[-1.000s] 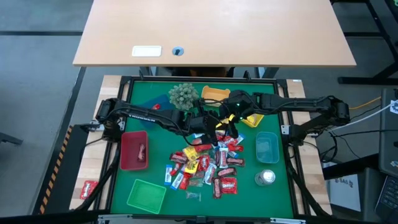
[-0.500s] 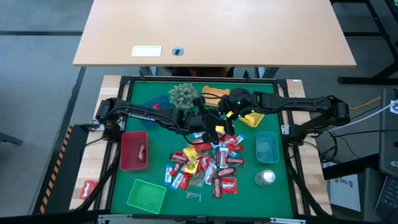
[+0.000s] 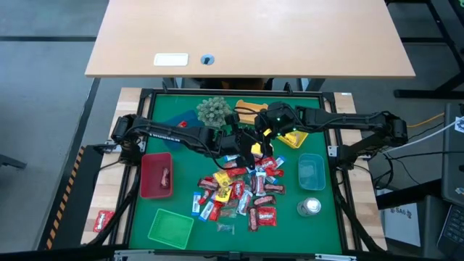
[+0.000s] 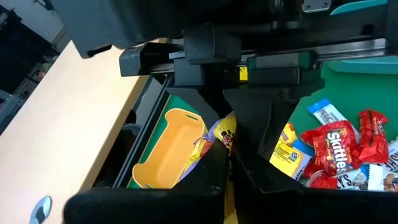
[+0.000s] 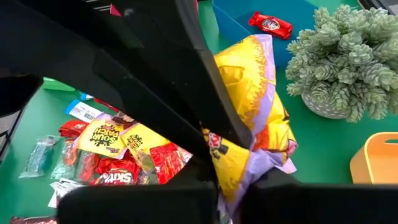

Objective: Sort candy
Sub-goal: Put the yellow candy into the yellow bin

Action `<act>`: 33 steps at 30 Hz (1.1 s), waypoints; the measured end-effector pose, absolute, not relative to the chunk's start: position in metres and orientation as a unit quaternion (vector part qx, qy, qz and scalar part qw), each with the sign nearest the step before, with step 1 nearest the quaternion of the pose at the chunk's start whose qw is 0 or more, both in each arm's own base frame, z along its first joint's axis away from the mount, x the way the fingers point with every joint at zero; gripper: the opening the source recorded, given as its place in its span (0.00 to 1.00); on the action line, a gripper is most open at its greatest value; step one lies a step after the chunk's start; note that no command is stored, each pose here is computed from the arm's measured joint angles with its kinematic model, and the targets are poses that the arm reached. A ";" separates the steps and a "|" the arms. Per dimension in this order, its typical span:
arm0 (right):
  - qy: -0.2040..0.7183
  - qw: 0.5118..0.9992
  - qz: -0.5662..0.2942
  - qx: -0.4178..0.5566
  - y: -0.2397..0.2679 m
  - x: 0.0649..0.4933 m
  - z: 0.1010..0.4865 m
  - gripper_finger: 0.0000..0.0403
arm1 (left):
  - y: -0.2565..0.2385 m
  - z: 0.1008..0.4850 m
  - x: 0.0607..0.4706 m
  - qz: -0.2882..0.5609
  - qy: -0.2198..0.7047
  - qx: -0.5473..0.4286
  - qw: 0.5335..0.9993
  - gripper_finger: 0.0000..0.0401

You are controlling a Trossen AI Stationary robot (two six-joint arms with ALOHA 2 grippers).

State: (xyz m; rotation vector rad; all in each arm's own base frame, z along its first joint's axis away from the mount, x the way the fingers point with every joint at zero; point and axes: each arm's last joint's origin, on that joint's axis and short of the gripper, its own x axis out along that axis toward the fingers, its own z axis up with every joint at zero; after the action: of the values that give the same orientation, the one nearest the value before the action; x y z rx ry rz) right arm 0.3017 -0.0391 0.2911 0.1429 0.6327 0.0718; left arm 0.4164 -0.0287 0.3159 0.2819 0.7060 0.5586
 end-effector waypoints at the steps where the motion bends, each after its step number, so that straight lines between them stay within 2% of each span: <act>1: 0.311 0.947 0.035 0.070 -0.039 0.302 0.291 0.04 | -0.029 0.316 0.416 0.269 0.340 0.136 0.891 0.00; 11: 0.320 0.944 0.037 0.072 -0.039 0.301 0.290 0.01 | -0.029 0.316 0.417 0.252 0.351 0.172 0.885 0.01; 23: 0.329 0.942 0.004 0.061 -0.040 0.300 0.288 0.00 | -0.028 0.316 0.416 0.258 0.350 0.174 0.884 0.28; 33: 0.401 0.912 -0.082 0.034 -0.054 0.288 0.278 0.00 | -0.029 0.316 0.416 0.262 0.349 0.178 0.882 0.30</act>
State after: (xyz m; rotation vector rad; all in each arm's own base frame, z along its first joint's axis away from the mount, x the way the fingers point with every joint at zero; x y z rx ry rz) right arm 0.2876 -0.0542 0.2779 0.0709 0.8258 -0.1698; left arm 0.4163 -0.0290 0.3162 0.3698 0.7270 0.5467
